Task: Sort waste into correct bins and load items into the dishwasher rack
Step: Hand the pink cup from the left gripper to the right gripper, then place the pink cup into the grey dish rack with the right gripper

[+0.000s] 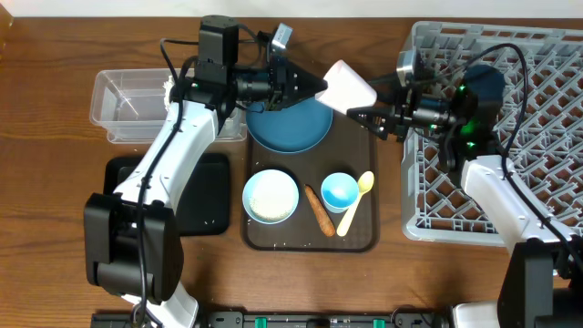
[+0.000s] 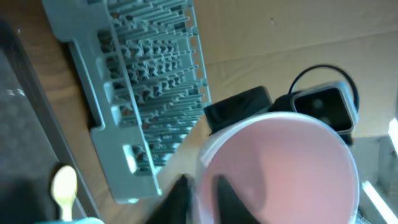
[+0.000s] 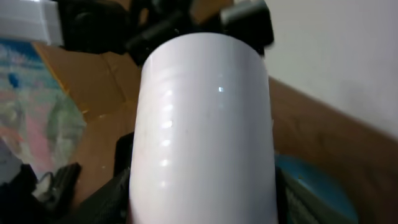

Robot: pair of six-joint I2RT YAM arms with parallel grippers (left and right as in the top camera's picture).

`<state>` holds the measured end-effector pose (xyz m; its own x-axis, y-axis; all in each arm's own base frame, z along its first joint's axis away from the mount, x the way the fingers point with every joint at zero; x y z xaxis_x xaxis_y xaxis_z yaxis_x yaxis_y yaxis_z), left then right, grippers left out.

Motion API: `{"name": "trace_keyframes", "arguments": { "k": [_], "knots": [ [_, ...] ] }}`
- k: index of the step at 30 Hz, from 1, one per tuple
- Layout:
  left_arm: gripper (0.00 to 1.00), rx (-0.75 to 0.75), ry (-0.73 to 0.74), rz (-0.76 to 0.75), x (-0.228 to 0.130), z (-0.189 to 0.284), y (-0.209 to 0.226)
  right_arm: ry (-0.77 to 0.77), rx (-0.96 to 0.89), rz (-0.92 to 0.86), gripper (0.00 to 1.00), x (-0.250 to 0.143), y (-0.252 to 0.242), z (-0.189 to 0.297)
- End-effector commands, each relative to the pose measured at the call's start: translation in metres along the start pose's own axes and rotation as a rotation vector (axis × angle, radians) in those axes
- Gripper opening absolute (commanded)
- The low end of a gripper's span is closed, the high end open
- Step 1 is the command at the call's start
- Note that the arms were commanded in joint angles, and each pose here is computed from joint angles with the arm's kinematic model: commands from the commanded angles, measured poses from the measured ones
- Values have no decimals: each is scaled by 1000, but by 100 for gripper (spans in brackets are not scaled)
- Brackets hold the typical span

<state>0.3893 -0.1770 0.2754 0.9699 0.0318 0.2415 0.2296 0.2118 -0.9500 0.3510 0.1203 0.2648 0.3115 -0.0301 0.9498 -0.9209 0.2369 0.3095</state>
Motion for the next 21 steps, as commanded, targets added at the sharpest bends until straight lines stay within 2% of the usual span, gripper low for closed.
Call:
{"name": "trace_keyframes", "arguments": {
  "k": [1, 3, 5, 11, 14, 19, 21],
  "knots": [
    [29, 54, -38, -119, 3, 1, -1, 13, -12, -98, 44, -3, -2, -4],
    [37, 172, -80, -105, 3, 3, 14, 21, -14, -139, 27, -6, -3, -3],
    [40, 331, -117, -85, 1, 7, 32, 26, -15, -166, 20, -7, -3, -3],
    [40, 627, -108, -96, -15, 24, 55, 21, -101, -222, 11, -10, -11, -3],
    [39, 731, -122, -113, -20, 36, 50, 27, -227, -273, 6, -17, -22, -1],
    [39, 861, -183, -159, -25, 55, 32, 36, -366, -269, 5, -21, -31, 4],
    [39, 903, -203, -165, -27, 61, 28, 34, -403, -261, 2, -17, -30, 8]
  ]
}}
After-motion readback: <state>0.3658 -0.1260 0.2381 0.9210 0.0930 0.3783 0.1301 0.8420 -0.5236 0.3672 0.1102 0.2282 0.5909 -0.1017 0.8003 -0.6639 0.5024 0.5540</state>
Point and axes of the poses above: each gripper's point midway between its finger pads, its own z axis back along the fingers, its own y axis along the line the jaws close on, x = y × z, the point moved 8 cm from there along z, back along the fingers
